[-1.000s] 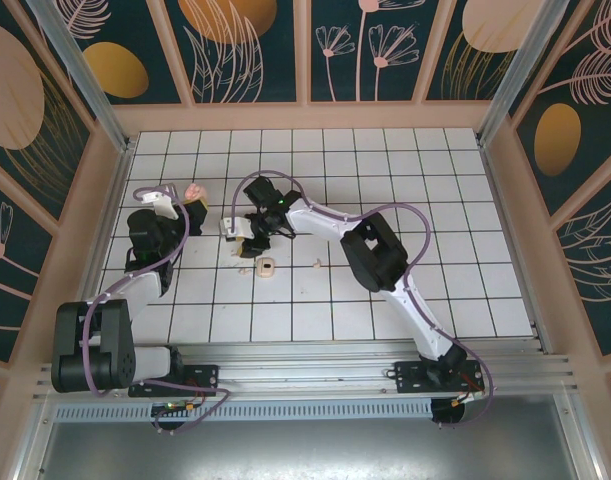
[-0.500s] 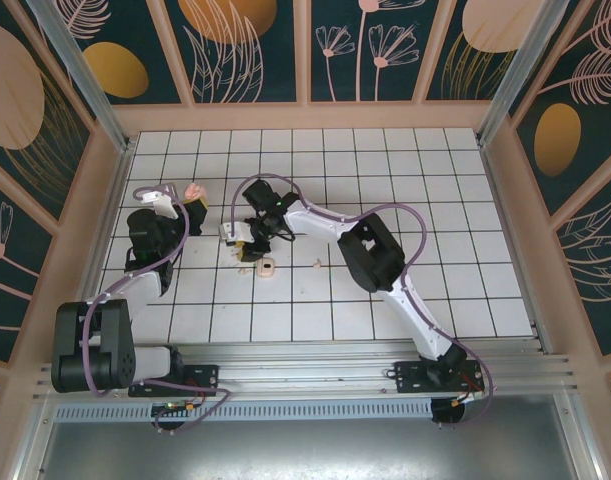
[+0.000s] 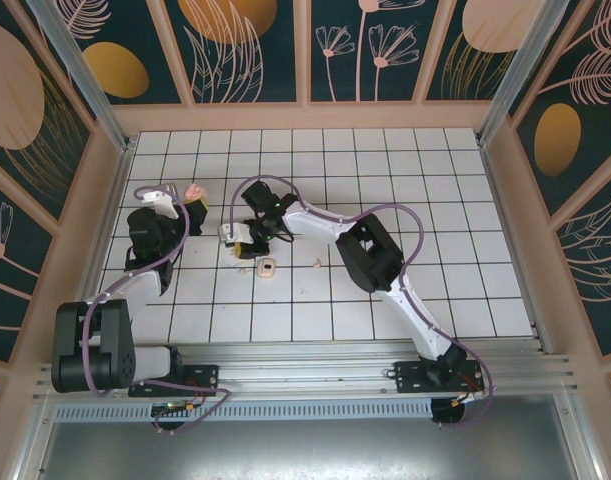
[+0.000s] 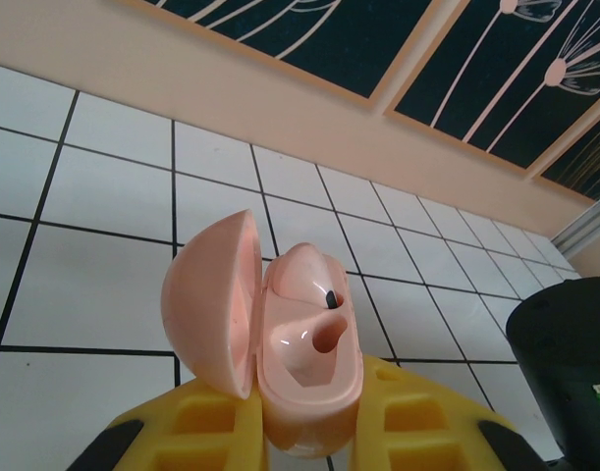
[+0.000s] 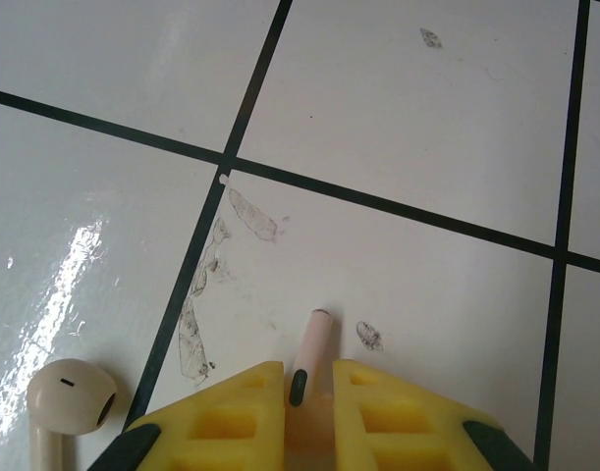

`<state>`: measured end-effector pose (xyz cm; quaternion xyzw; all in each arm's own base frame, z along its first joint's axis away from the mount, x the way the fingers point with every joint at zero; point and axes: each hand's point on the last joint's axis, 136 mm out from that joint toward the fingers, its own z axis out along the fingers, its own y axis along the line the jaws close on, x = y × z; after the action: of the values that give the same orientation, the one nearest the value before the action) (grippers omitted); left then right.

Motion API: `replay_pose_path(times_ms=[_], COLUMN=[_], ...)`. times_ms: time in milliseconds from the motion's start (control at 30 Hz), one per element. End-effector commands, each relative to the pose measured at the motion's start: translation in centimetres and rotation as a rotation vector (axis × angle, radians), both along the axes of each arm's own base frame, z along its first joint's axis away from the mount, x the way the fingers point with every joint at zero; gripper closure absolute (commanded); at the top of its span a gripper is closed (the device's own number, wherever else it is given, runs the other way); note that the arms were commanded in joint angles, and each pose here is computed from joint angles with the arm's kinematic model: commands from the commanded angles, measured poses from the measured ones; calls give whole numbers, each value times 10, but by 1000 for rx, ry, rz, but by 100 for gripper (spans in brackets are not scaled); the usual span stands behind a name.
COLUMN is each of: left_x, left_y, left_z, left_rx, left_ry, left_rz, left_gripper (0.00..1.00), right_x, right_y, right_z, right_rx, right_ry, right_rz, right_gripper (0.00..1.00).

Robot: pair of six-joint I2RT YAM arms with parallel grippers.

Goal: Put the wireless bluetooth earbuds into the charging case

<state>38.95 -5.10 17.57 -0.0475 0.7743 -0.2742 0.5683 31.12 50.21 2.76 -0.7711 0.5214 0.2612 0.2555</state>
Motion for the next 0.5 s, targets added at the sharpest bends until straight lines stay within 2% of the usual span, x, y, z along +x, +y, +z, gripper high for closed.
replay_pose_path(times_ms=[0,233,467], left_x=[3,-1,-7], left_y=[2,-5,-23], left_z=[20,21,26], left_rx=[45,68,59], left_ry=[-51,-36,-49], left_rz=[-5,-56,-133], left_gripper=[87,88,89], right_x=[5,10,-12], right_y=[1,-25,-93], right_z=[14,68,99], right_rx=[16,91,85], right_ry=[-45,-62,-54], right_rz=[-2,-60,-185], right_gripper=[85,86,86])
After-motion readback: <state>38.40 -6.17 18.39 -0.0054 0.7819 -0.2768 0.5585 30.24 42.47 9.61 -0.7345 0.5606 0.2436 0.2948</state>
